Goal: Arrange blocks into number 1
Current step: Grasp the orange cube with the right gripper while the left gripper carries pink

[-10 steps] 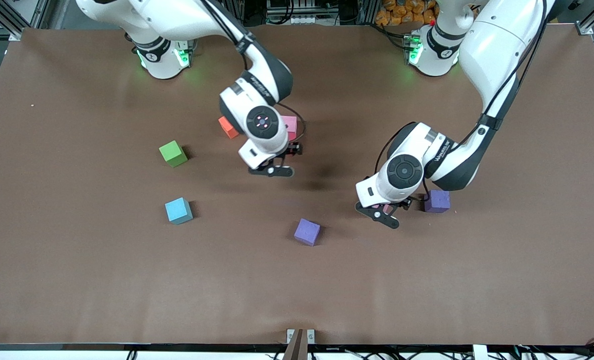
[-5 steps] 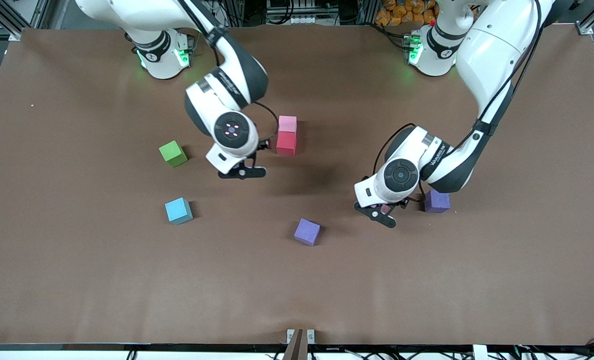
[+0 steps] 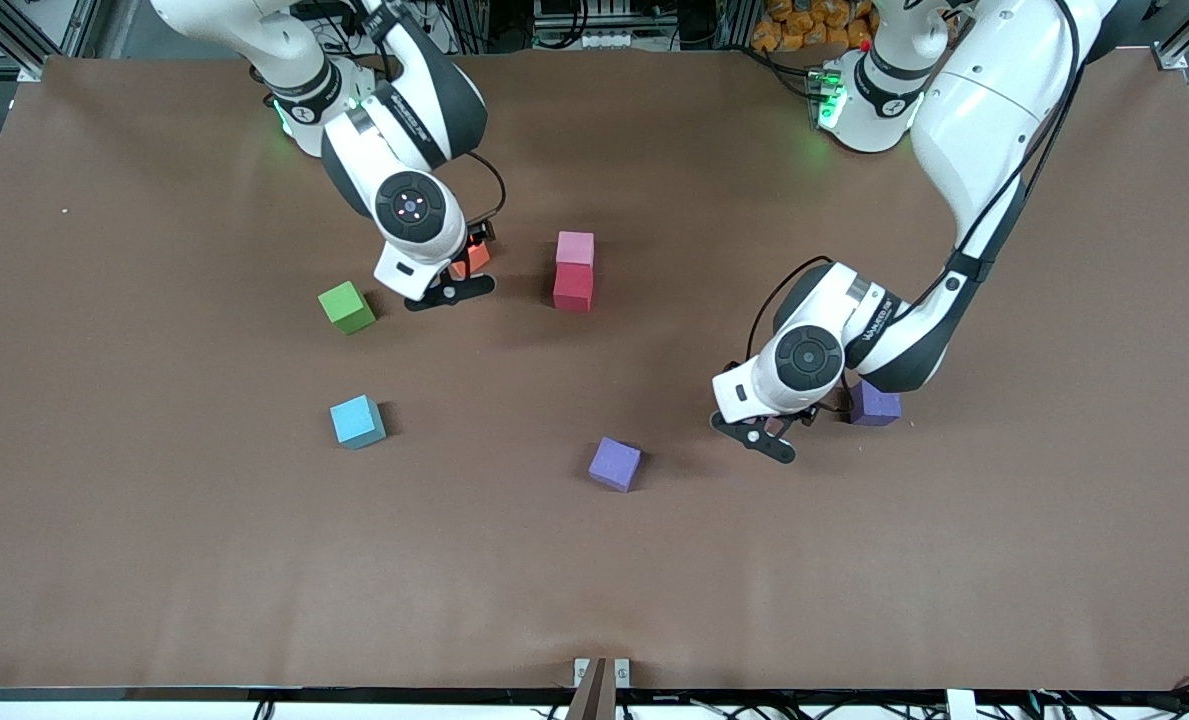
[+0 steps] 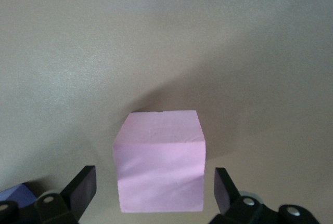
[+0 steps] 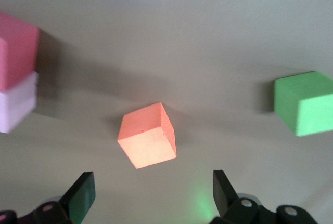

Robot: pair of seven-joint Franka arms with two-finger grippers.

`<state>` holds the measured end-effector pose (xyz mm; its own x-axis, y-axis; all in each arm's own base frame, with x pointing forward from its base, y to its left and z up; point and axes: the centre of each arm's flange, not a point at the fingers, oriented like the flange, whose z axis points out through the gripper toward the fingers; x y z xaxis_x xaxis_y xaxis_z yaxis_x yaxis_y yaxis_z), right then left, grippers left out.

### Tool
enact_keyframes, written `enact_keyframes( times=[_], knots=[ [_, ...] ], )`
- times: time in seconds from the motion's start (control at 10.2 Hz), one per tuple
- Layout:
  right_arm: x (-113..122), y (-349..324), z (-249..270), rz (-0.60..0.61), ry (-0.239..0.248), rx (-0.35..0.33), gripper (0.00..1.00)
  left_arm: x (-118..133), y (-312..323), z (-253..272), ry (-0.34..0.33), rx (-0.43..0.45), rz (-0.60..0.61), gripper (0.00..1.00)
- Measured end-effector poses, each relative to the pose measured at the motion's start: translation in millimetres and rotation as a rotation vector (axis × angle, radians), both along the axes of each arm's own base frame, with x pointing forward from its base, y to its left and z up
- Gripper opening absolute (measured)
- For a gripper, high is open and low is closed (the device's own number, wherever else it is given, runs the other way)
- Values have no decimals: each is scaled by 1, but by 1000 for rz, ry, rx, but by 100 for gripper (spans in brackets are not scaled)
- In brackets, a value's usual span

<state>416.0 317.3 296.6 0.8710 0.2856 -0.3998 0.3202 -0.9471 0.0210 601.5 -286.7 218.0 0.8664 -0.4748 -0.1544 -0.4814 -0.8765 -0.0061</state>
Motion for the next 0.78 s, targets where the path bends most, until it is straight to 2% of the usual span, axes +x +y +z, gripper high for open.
enact_keyframes(
  times=[0.29,0.39,0.68,0.78],
  knots=[
    [-52,5,-63,81,-73,46,100,1,5,-11,10,5,7,100],
    [-63,6,-70,97,-73,45,100,0,5,-14,14,6,10,99],
    [-81,11,-73,141,-63,41,100,-1,5,-17,11,22,114,64],
    [-84,10,-75,151,-62,41,100,-2,4,-17,8,27,147,64]
  ],
)
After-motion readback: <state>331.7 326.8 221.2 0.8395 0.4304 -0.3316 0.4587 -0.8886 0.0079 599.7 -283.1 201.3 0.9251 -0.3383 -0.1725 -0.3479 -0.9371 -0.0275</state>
